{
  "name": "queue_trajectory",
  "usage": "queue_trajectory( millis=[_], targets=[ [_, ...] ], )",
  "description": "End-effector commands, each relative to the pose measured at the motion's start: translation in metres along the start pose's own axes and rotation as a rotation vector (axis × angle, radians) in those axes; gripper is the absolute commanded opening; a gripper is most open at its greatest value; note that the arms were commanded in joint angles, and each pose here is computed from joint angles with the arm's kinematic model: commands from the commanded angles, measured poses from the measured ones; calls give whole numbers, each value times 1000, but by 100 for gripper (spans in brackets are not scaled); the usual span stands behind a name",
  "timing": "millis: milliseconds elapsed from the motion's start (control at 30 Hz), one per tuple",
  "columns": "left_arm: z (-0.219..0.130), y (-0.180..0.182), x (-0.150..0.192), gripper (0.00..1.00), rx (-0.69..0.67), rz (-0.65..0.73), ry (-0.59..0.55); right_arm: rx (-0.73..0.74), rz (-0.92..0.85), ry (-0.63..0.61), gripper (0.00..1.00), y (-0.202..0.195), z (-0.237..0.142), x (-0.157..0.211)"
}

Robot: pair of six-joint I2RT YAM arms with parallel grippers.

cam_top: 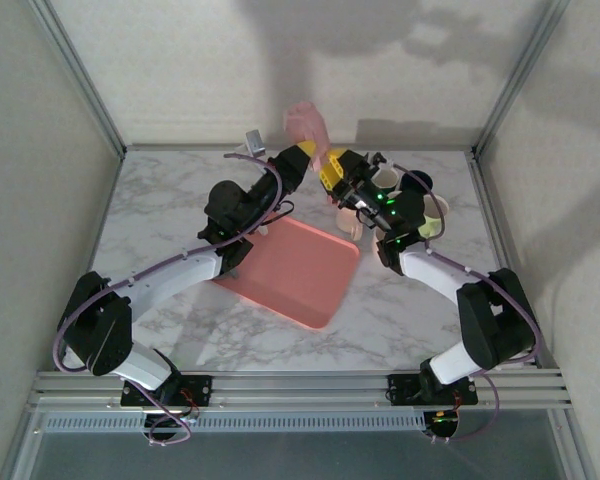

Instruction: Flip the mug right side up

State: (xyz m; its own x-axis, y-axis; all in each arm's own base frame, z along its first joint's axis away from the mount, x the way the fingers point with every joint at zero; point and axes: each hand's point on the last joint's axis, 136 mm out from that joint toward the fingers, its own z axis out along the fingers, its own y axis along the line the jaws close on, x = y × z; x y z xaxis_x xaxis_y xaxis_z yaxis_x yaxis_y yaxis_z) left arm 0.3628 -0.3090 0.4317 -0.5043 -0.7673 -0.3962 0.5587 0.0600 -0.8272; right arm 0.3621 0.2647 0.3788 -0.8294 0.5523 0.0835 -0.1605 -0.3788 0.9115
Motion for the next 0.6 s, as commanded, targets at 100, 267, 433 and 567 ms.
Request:
queue_trajectory(
  millis=[100,267,433,567],
  targets=[
    [-4,-68,-27,0,214,-37,-93,-147,-79,2,39,38,12,2],
    [-7,-63,-28,0,218,-108,-107,-182,-97,0,31,43,16,1],
    [-13,-45,-25,5,171,-174,-117,-193,-153,-17,14,48,12,1],
    [-19,-23,-15,19,111,-207,-94,-197,-220,-32,0,54,8,3]
  ],
)
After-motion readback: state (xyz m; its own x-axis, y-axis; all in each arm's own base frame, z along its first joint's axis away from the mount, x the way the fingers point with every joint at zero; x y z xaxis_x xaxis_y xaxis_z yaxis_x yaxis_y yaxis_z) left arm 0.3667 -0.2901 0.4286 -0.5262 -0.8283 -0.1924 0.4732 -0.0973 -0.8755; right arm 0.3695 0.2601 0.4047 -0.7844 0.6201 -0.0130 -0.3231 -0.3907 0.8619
